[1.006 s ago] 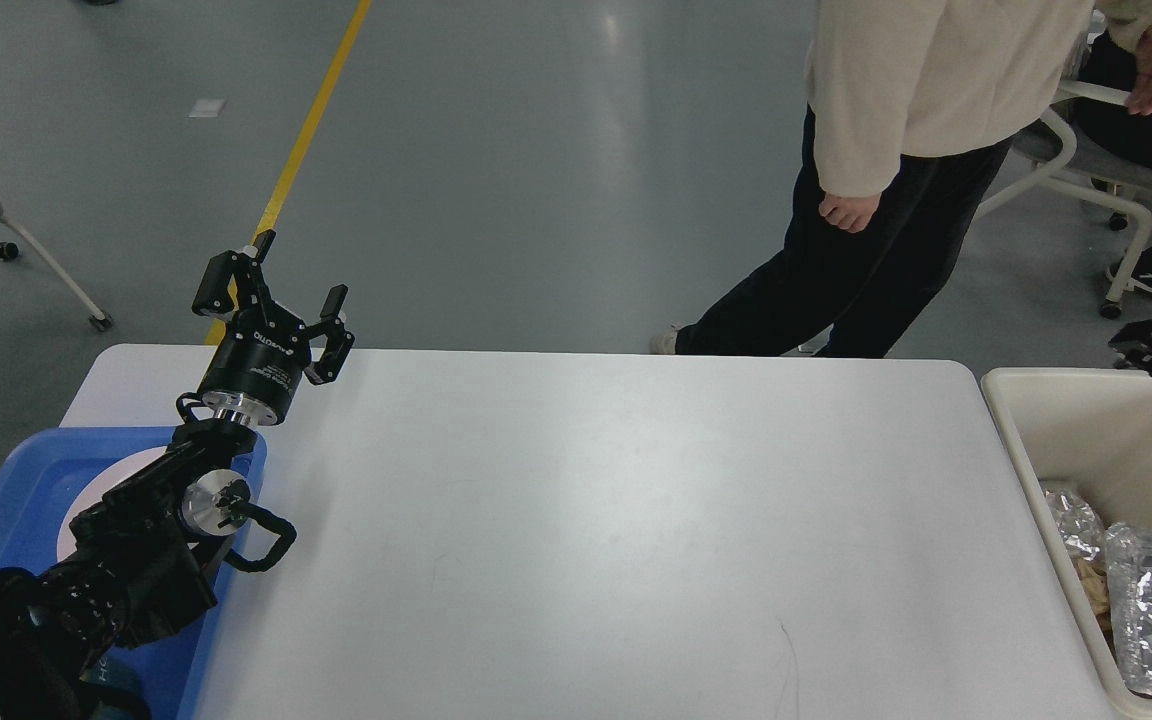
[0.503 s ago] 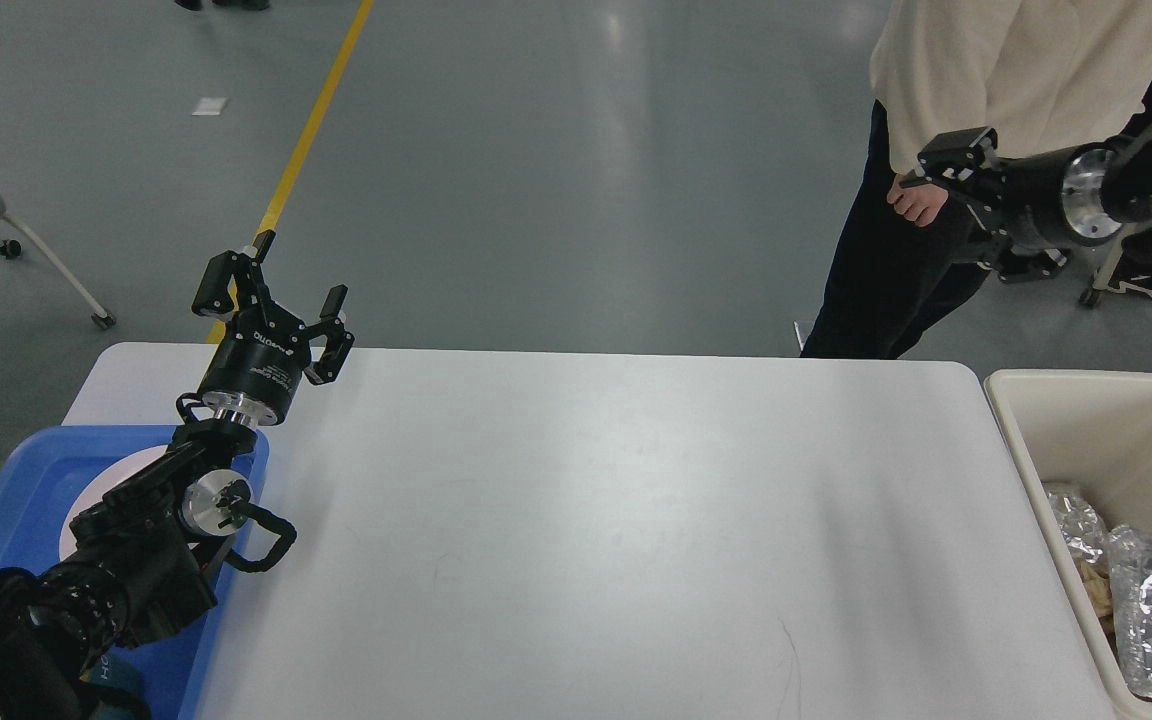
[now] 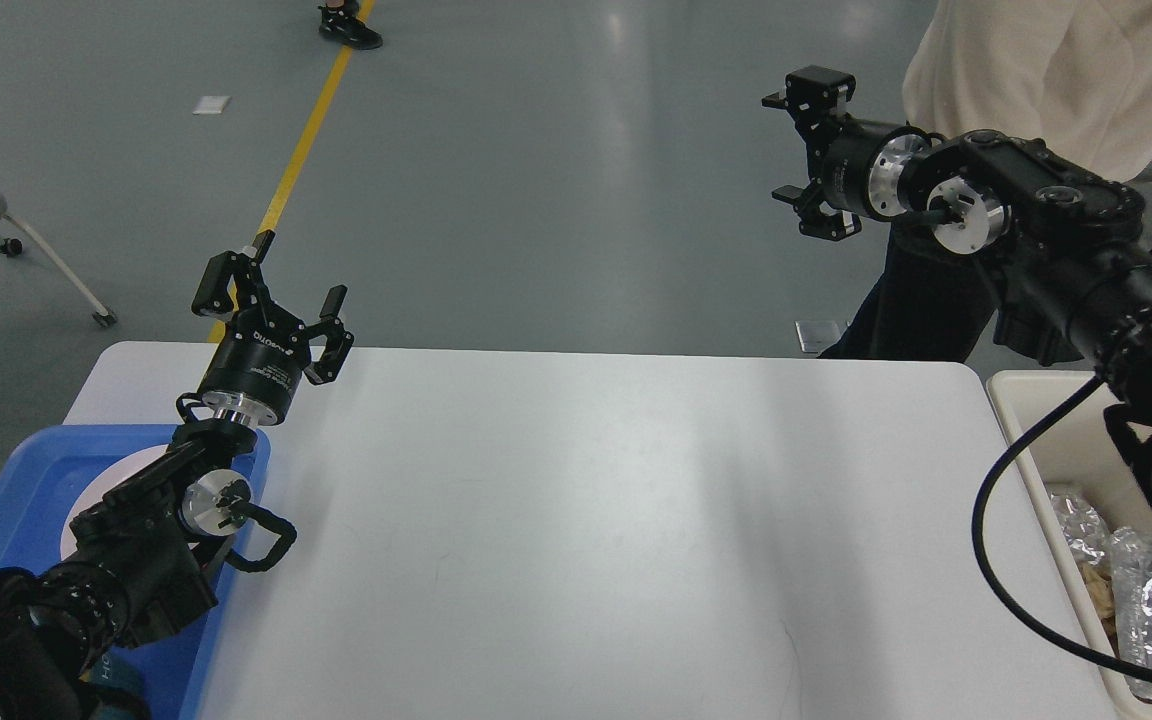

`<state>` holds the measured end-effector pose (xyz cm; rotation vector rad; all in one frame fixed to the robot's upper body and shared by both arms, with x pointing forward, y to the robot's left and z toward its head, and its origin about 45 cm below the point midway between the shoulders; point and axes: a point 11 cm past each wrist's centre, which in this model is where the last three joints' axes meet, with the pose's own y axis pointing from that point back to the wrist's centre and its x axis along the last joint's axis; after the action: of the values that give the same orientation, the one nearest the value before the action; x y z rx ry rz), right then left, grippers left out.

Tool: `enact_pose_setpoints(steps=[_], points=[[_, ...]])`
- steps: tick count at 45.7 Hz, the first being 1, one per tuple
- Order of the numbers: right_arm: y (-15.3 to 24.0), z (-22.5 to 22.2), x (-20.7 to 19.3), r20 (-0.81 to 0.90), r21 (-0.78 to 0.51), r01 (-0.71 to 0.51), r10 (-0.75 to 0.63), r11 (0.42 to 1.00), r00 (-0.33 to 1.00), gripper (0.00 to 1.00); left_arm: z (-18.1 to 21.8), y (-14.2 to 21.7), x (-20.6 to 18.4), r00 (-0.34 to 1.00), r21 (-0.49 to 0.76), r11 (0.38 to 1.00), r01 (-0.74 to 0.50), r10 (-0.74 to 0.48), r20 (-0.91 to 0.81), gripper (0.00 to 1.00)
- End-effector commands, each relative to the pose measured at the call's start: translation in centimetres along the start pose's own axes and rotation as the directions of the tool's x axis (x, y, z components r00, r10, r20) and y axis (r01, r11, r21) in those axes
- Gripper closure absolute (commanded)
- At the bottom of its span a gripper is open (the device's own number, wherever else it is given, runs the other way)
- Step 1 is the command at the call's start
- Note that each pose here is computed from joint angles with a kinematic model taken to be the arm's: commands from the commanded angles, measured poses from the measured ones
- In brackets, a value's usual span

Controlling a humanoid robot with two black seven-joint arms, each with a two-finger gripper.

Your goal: Tidy desktop

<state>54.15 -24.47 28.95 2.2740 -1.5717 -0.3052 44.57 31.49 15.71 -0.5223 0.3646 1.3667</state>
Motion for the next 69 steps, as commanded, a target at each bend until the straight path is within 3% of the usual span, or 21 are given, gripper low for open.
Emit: enact_pose_setpoints(steps=[1,17,48,69], points=[[-0.2,0.8,-0.1,0.109,0.027,0.008,-0.011,1.000,0.994,0.00,0.0,0.0,0.0,1.000,0.000,1.000,0.001,-0.001,-0.001,0.03],[0.4,5.9,2.0,0.355,0.054,-0.037,0.016,0.998,0.935,0.00,0.0,0.1,0.1,1.000,0.001,1.000,-0.002,0.002,0.000,0.03],[4.4,10.9,9.4,0.377,-0.023,-0.170,0.166,0.985,0.911,0.00,0.1,0.0,0.1,1.000,-0.001,1.000,-0.001,0.001,0.001,0.04],[3.4,10.7,7.6,0.375,-0.016,-0.126,0.123,0.992,0.919,0.00,0.0,0.0,0.0,1.000,0.000,1.000,0.001,-0.001,0.000,0.03]])
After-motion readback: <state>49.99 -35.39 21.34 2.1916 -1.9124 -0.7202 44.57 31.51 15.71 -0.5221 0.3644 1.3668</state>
